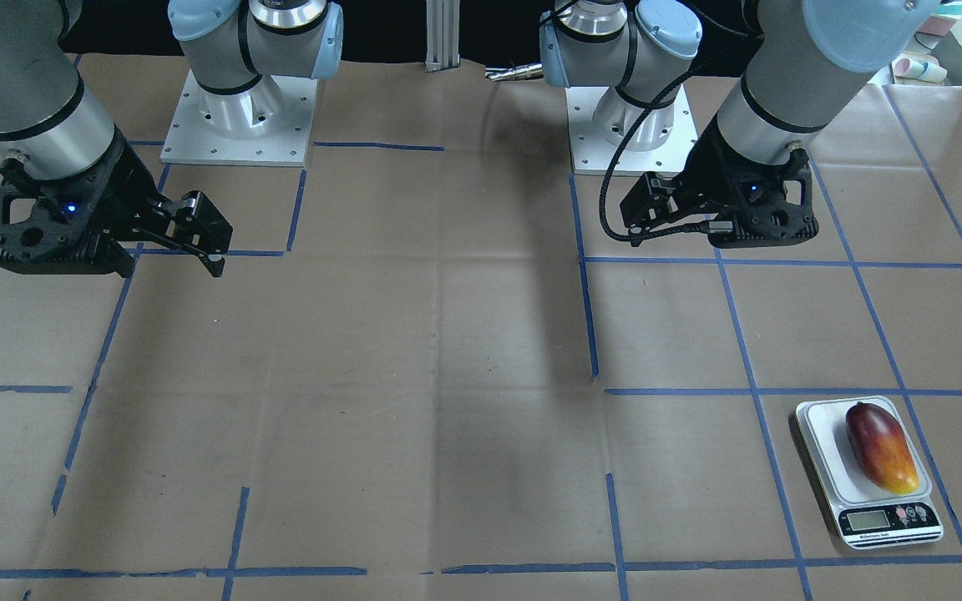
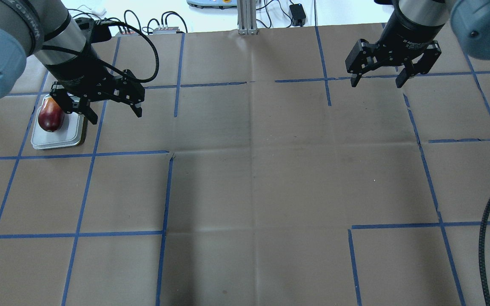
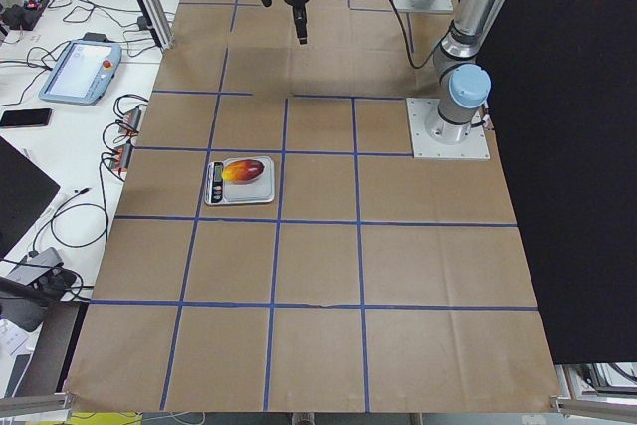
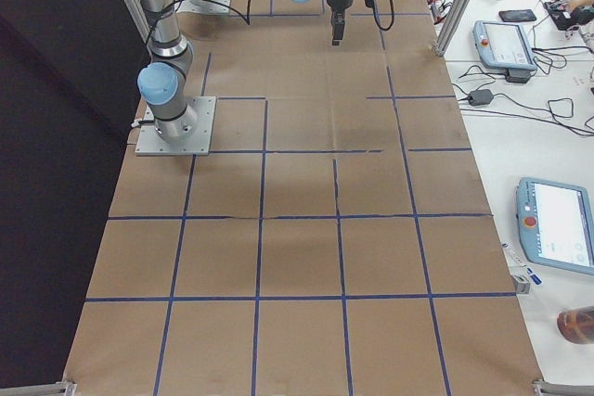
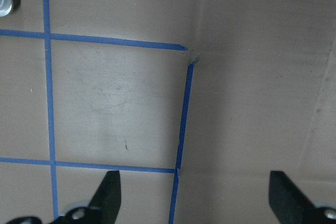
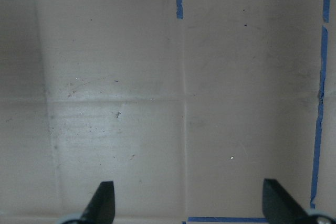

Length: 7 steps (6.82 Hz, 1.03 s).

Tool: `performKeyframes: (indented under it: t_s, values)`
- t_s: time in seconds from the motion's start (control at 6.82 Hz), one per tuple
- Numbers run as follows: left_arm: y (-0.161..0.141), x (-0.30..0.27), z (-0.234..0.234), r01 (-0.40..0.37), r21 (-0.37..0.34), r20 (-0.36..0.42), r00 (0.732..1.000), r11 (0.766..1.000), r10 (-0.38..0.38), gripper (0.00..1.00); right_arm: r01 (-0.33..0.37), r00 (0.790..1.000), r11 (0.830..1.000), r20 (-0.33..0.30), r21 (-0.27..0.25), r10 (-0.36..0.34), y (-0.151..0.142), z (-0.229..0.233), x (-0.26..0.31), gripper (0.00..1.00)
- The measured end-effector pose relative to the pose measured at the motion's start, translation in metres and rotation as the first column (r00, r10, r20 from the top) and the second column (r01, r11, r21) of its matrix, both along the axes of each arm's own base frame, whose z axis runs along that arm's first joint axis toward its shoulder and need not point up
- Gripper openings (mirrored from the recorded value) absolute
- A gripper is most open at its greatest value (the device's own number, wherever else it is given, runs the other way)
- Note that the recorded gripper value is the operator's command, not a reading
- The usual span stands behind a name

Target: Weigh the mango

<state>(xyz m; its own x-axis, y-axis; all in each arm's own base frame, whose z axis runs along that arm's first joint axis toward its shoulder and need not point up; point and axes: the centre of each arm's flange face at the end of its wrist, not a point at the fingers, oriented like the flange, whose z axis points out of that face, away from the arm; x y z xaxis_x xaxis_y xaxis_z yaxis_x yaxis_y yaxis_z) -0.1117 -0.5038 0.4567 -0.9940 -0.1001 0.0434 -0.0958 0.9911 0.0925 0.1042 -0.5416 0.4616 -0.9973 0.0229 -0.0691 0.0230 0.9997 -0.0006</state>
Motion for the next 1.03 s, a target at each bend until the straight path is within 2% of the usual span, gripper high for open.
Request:
performKeyframes:
  t_s: [1.03]
  values:
    - [0.0036,-0.0094,0.0041,0.0,-0.002,0.011,1.0,1.0,0.0,1.0,0.0,1.0,1.0,0.0,0.0,0.0,0.0,0.0,0.0,1.0]
